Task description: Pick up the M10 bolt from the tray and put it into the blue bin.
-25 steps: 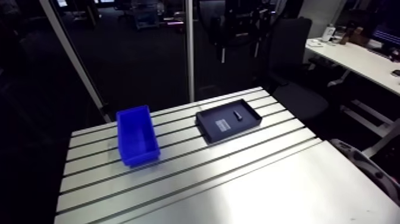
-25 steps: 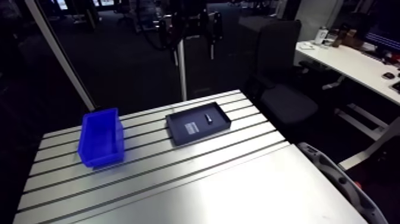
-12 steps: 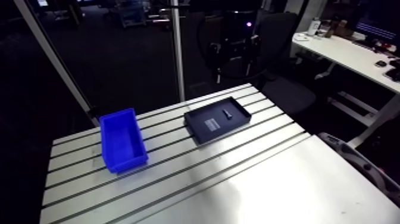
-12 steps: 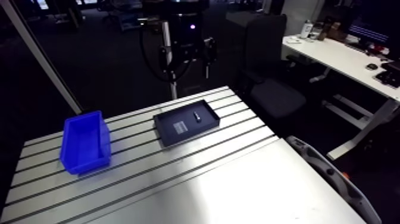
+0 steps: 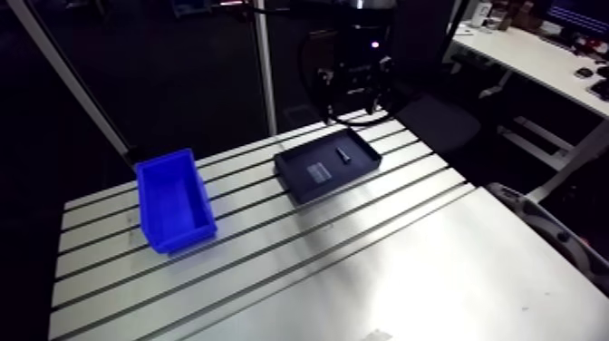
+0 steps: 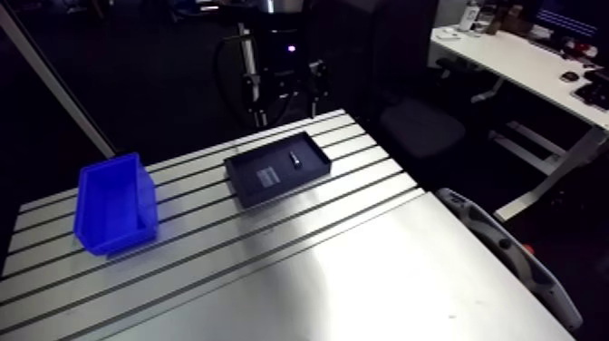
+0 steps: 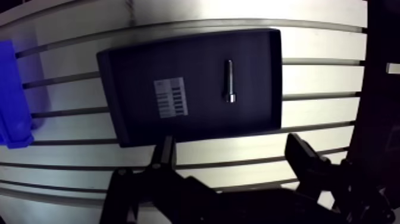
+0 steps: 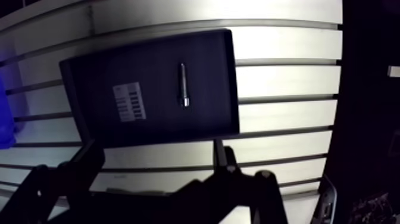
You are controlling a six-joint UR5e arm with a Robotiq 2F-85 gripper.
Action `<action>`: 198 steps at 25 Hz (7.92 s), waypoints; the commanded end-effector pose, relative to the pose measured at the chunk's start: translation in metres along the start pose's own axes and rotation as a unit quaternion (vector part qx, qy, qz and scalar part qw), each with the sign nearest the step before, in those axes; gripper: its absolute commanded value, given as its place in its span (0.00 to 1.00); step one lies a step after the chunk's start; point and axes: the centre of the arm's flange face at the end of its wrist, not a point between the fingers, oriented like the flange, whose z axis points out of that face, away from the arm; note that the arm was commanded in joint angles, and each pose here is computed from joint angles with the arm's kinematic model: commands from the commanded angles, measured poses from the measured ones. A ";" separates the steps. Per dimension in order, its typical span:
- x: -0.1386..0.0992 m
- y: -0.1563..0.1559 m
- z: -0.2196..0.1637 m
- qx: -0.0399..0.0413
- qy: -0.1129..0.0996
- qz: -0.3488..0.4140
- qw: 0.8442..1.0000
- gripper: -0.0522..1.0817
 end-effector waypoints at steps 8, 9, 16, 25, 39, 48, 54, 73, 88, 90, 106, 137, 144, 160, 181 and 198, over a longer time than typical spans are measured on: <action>0.012 0.012 0.050 0.005 -0.020 -0.001 1.000 0.09; 0.013 0.013 0.051 0.005 -0.019 -0.001 1.000 0.09; 0.016 0.015 0.069 0.007 -0.027 -0.003 1.000 0.16; 0.020 0.015 0.084 0.011 -0.035 -0.005 0.999 0.25; 0.027 0.017 0.097 0.010 -0.033 -0.006 0.999 0.30; 0.028 0.018 0.097 0.009 -0.033 -0.006 0.999 0.32; 0.028 0.018 0.097 0.009 -0.032 -0.006 0.999 0.37; 0.032 0.017 0.103 0.006 -0.025 -0.008 1.000 0.46; 0.033 0.014 0.102 0.005 -0.024 -0.009 1.000 0.54; 0.033 0.014 0.102 0.005 -0.024 -0.009 1.000 0.57; 0.033 0.014 0.103 0.006 -0.024 -0.009 1.000 0.65; 0.034 0.013 0.104 0.006 -0.024 -0.011 1.000 0.76; 0.034 0.014 0.107 0.006 -0.023 -0.013 1.000 0.81; 0.031 0.013 0.088 0.001 -0.018 -0.021 1.000 0.96; -0.015 -0.057 -0.028 0.002 -0.019 -0.255 0.967 0.99; -0.041 -0.178 -0.076 0.002 0.003 -0.686 0.728 0.99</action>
